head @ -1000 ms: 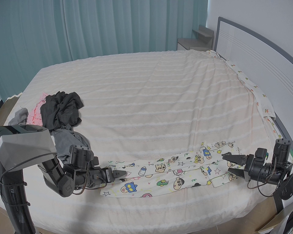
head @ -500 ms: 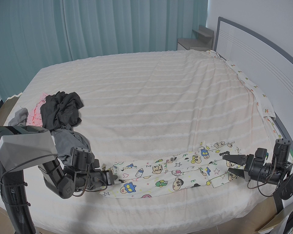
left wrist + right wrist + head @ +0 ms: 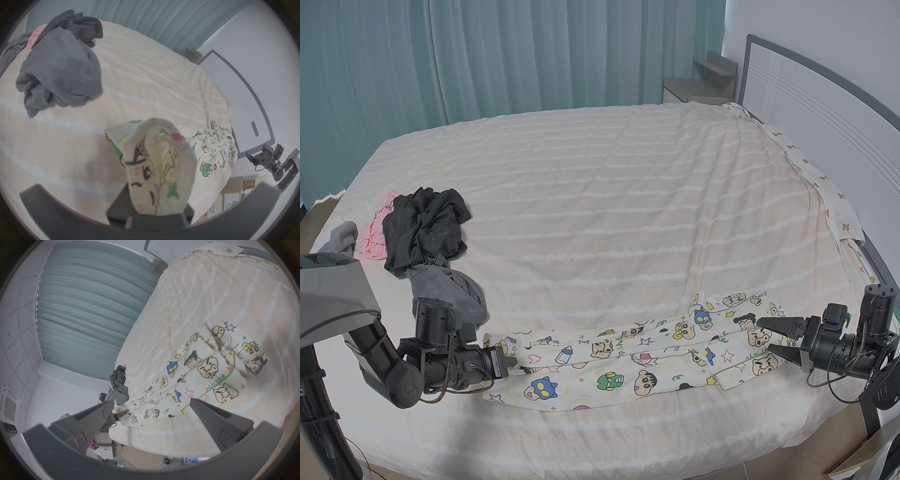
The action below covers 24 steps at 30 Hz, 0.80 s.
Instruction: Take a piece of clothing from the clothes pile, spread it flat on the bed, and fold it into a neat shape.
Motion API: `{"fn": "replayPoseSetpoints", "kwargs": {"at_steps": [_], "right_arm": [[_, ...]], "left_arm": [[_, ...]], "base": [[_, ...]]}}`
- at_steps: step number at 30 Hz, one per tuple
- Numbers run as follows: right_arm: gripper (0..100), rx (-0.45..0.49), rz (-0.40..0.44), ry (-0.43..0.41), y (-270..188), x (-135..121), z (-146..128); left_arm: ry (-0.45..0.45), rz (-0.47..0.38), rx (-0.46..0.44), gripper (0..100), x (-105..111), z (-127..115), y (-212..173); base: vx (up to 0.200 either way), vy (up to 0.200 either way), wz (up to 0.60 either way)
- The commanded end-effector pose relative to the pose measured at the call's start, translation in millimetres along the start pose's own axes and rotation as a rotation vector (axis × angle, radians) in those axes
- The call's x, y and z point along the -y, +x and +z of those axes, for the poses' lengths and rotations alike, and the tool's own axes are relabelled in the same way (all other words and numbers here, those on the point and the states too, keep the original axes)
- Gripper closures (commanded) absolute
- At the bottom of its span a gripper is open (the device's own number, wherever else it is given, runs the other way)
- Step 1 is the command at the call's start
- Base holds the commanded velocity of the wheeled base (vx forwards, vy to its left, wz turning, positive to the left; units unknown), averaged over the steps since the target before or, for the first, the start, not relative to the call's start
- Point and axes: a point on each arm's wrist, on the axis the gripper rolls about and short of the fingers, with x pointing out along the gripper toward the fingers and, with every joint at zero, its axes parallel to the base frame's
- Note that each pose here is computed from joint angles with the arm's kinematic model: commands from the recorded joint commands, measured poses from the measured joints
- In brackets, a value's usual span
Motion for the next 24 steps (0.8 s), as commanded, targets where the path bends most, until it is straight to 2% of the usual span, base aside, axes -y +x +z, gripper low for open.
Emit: {"fn": "replayPoseSetpoints", "kwargs": {"at_steps": [1,12,24], "right_arm": [[0,-0.001,-0.001,0.002,0,0,0],[0,-0.003,-0.003,0.003,1,1,0],[0,-0.008,-0.011,0.009,2,3,-1]], "left_arm": [[-0.027,0.005,0.053,100,-8,8,-24],[-0.127,-0.015,0.108,100,-41,12,-70],[-0.295,-0.032,0.269,100,-103,19,-135]], "base": [[0.0,0.0,0.0],[0.0,0.0,0.0],[0.0,0.0,0.0]]}}
